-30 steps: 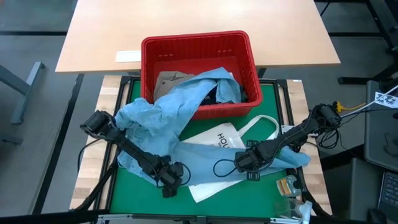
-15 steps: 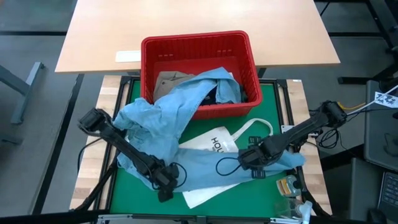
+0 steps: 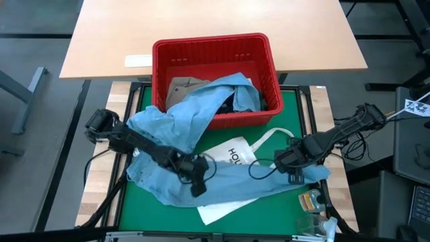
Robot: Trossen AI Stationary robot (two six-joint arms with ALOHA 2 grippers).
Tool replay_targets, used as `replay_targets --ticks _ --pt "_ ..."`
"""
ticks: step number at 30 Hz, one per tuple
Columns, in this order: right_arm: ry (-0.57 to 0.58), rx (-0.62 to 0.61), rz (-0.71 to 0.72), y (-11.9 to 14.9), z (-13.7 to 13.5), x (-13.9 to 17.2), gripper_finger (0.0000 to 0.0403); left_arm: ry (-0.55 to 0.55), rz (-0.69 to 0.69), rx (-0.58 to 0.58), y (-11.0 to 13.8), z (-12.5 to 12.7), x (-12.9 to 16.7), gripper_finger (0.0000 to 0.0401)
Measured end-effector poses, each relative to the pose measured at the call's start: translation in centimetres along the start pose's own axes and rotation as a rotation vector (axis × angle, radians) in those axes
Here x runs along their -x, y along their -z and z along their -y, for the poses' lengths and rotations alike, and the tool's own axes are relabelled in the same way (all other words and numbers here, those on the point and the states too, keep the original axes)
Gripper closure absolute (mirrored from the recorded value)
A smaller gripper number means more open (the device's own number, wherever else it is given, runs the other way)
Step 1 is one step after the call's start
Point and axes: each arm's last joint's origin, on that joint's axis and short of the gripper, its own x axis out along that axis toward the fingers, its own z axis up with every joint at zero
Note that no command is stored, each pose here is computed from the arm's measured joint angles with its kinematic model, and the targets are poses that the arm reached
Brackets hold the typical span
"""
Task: Fold Laundry from Bin
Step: Fold the blue jeans
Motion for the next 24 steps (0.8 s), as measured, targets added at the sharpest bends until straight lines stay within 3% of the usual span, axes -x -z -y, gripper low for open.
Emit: replay_targets --ticks 11,16,24 --pt "-0.041 -0.430 -0.078 3.0 1.5 1.7 0.0222 -0.009 0.153 -0.095 -6.0 -5.1 -0.1 0.0286" --pt "-0.080 -0.621 -0.051 4.1 1.9 2.4 0.0222 -0.050 0.172 -0.144 -7.2 -7.0 0.1 0.0286" --pt "-0.073 -0.768 -0.063 6.0 2.8 0.8 0.0222 -0.065 0.178 -0.162 -7.7 -7.7 0.2 0.0286"
